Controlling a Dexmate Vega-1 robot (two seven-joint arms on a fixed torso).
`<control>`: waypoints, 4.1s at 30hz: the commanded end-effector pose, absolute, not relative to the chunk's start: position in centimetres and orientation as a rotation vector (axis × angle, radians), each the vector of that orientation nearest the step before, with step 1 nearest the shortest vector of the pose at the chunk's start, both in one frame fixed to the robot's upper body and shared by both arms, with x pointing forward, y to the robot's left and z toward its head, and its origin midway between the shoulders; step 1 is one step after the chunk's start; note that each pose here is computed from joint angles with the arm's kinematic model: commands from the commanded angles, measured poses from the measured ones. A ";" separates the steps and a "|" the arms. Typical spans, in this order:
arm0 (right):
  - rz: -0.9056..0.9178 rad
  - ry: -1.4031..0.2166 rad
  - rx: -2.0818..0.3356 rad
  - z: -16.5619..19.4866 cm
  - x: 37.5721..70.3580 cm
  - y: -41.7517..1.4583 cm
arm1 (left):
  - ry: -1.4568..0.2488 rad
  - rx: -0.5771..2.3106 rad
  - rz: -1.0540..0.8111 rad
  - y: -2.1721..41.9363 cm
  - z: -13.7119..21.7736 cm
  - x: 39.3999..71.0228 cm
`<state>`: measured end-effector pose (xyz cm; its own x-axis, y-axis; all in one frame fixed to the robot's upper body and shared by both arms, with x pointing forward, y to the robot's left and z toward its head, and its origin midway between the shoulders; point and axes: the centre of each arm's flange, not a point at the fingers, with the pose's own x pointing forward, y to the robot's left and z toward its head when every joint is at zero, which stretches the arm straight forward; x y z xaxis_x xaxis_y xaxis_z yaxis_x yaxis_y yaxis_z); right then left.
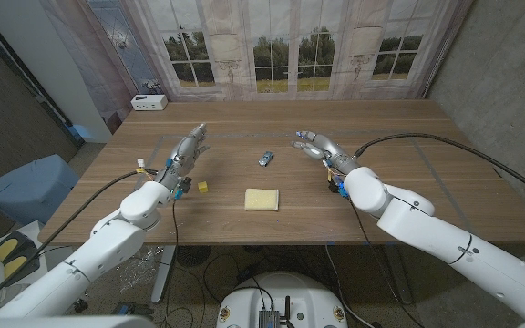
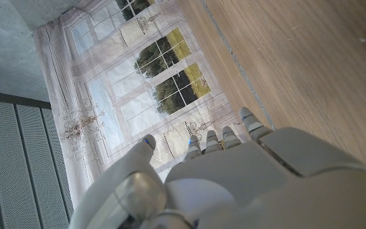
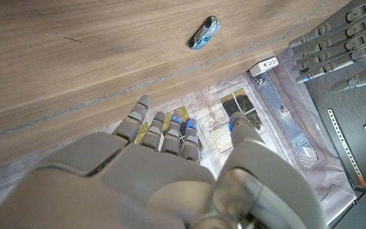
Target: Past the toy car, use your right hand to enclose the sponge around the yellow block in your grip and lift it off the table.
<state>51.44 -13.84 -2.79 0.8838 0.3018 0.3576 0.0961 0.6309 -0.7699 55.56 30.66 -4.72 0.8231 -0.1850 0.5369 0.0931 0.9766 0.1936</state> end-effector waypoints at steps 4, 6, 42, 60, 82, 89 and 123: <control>0.114 -0.483 -0.943 -3.9 49.4 -11.4 | -0.609 0.148 -0.149 31.5 -5.7 54.4; 0.113 -0.486 -0.945 -4.0 49.2 -11.2 | -0.612 0.148 -0.145 31.7 -5.8 54.2; 0.120 -0.363 -1.048 -6.6 47.2 -6.2 | -0.614 0.132 -0.071 34.2 -8.6 51.4; 0.072 -0.322 -1.126 -8.3 46.4 -2.7 | -0.639 0.106 -0.054 35.3 -10.0 50.5; -0.007 -0.328 -1.122 -10.6 45.8 0.7 | -0.672 0.079 0.001 36.2 -11.1 49.1; -0.029 -0.318 -1.113 -11.1 45.8 1.7 | -0.673 0.065 0.035 36.8 -11.6 48.8; -0.092 -0.114 -1.129 -13.3 47.6 5.4 | -0.708 0.060 0.046 38.2 -12.2 48.6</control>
<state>47.23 4.39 -12.62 0.9867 0.0380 0.1580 0.1246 0.4469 -0.8859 48.45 37.79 -12.27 0.7626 0.0260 0.6463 -0.0630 0.9974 0.0343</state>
